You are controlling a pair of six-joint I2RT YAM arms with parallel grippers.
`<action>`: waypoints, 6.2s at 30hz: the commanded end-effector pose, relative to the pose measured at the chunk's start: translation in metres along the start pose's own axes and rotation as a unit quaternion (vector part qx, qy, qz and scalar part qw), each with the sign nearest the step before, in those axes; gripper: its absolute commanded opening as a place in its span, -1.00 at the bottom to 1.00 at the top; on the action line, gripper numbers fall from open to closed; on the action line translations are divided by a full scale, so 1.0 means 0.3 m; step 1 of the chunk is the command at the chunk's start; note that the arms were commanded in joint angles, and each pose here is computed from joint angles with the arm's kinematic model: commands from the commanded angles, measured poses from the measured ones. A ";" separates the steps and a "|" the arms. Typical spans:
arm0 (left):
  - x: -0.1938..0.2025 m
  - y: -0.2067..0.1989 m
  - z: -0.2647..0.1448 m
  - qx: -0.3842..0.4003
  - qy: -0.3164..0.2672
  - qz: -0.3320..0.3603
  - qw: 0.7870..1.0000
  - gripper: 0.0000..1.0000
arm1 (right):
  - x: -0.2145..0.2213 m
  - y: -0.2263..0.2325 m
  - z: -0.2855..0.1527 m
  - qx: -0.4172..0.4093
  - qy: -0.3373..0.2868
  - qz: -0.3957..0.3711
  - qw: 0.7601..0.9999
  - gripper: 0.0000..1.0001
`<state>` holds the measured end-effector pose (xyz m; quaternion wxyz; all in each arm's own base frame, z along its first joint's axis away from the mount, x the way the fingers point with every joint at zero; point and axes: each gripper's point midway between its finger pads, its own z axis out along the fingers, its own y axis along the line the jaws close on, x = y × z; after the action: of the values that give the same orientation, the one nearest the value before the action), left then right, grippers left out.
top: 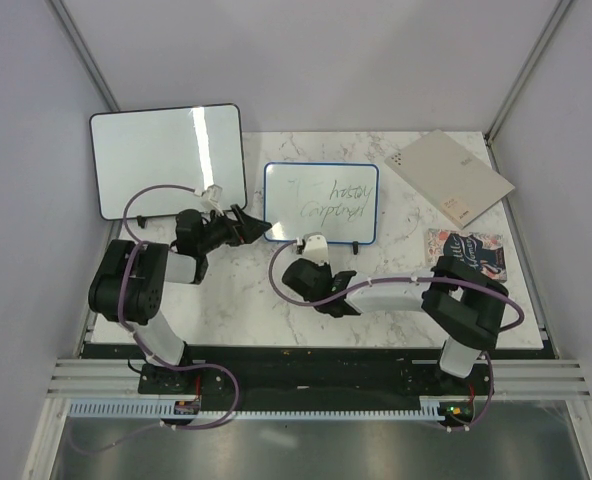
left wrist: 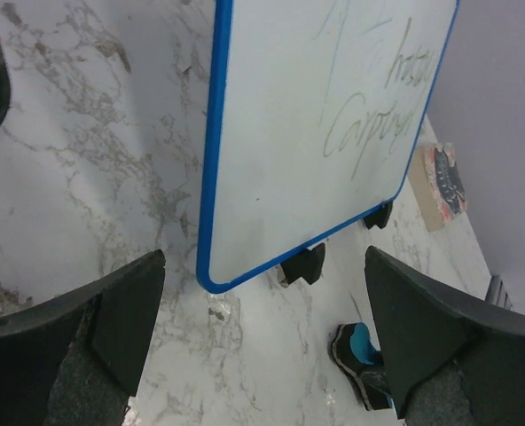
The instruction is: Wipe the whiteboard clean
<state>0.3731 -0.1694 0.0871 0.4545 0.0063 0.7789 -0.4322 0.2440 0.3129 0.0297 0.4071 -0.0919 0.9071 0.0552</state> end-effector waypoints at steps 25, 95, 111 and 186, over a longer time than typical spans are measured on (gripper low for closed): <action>-0.165 -0.098 0.162 0.222 -0.086 0.073 0.969 0.78 | -0.538 -0.334 -0.099 -0.034 -0.131 0.079 0.988 -1.00; -0.240 -0.187 0.242 0.340 -0.017 0.136 0.930 -0.97 | -0.584 -0.510 0.110 0.065 -0.191 0.065 0.977 -1.00; -0.249 -0.251 0.189 0.334 -0.003 0.168 0.927 -0.96 | -0.533 -0.542 0.194 0.090 -0.208 0.039 0.973 -1.00; -0.219 -0.276 0.216 0.352 0.032 0.119 0.928 -0.96 | -0.244 -0.623 0.336 0.122 -0.075 0.114 0.983 -1.00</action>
<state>0.4472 -0.2305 0.1481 0.3960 0.1416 0.6567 -0.6260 0.4365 0.1738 0.0935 0.5813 0.1111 0.8046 0.0485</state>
